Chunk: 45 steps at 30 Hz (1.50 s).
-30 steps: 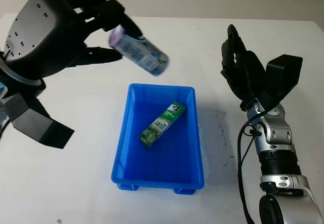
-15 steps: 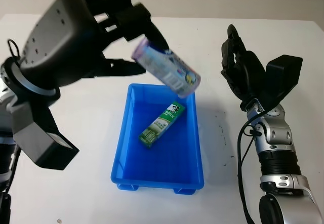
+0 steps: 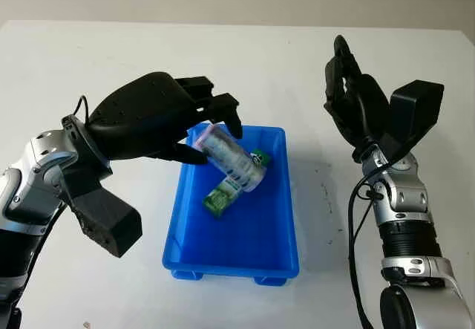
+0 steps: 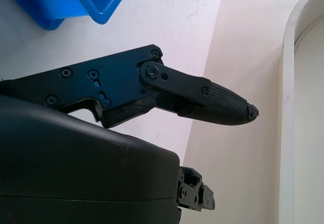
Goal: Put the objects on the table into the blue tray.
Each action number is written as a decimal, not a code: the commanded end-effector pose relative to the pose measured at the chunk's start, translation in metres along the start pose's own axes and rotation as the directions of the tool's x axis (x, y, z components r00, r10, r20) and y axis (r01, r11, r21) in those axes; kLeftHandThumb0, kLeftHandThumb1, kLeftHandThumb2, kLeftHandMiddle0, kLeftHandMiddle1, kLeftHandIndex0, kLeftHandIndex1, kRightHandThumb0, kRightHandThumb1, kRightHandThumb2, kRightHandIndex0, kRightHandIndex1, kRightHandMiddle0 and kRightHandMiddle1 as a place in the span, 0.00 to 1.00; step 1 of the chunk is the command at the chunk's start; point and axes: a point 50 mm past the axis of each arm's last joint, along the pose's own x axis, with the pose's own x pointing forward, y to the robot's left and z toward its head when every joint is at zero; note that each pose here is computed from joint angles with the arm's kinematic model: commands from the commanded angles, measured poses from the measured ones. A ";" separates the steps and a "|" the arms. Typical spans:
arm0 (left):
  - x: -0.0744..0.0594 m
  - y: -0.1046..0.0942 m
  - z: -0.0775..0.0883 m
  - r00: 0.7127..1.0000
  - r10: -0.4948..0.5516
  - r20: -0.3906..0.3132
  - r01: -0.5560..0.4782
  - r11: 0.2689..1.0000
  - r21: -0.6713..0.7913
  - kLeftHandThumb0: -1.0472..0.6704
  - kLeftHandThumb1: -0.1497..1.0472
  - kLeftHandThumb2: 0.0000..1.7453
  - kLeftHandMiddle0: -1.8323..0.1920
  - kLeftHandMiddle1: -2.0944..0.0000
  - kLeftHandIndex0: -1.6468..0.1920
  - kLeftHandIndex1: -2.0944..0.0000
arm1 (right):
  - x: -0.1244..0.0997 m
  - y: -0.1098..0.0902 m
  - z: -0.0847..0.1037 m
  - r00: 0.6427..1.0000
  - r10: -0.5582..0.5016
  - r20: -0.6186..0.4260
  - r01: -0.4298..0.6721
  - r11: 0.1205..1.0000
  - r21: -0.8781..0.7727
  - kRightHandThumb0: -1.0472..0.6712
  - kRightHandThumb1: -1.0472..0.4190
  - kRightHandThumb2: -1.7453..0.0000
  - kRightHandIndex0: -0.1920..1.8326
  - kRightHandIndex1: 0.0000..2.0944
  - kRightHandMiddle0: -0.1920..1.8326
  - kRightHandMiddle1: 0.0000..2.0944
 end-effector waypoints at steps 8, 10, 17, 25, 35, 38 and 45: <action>-0.002 0.006 0.003 0.989 -0.134 -0.056 0.135 0.990 0.025 0.10 0.99 0.05 1.00 1.00 1.00 1.00 | -0.001 -0.002 0.003 1.000 -0.003 0.012 0.003 1.000 0.002 0.20 0.00 0.60 0.00 0.00 0.00 0.00; -0.002 0.008 0.002 0.991 -0.125 -0.056 0.127 0.992 0.020 0.09 1.00 0.04 1.00 1.00 1.00 1.00 | -0.001 -0.002 0.003 1.000 -0.003 0.012 0.003 1.000 0.000 0.21 0.00 0.59 0.00 0.00 0.00 0.00; -0.002 0.017 -0.002 0.995 -0.087 -0.056 0.080 0.991 -0.108 0.06 1.00 0.04 1.00 1.00 1.00 1.00 | 0.000 -0.002 0.003 1.000 0.000 0.013 0.000 1.000 0.001 0.20 0.00 0.60 0.00 0.00 0.00 0.00; -0.022 0.017 -0.046 0.878 0.345 -0.331 -0.476 0.695 -0.539 0.10 1.00 0.36 1.00 1.00 1.00 1.00 | -0.001 0.005 0.004 0.999 0.029 0.046 -0.030 1.000 0.004 0.19 0.00 0.58 0.00 0.00 0.00 0.00; -0.023 -0.043 -0.081 0.631 0.355 -0.690 -0.766 0.140 -0.628 0.15 1.00 0.43 1.00 1.00 1.00 1.00 | -0.002 0.010 0.009 0.995 0.039 0.096 -0.038 0.999 -0.020 0.17 0.00 0.58 0.00 0.00 0.00 0.00; -0.021 -0.059 -0.086 0.610 0.302 -0.732 -0.784 0.096 -0.613 0.15 1.00 0.42 1.00 1.00 1.00 1.00 | -0.002 0.012 0.009 0.995 0.022 0.101 -0.021 1.000 -0.008 0.17 0.00 0.58 0.00 0.00 0.00 0.00; -0.016 -0.085 -0.089 0.626 0.194 -0.755 -0.778 0.098 -0.620 0.14 1.00 0.42 1.00 1.00 1.00 1.00 | 0.000 0.015 0.007 0.995 -0.001 0.102 0.000 1.000 0.012 0.16 0.00 0.57 0.00 0.00 0.00 0.00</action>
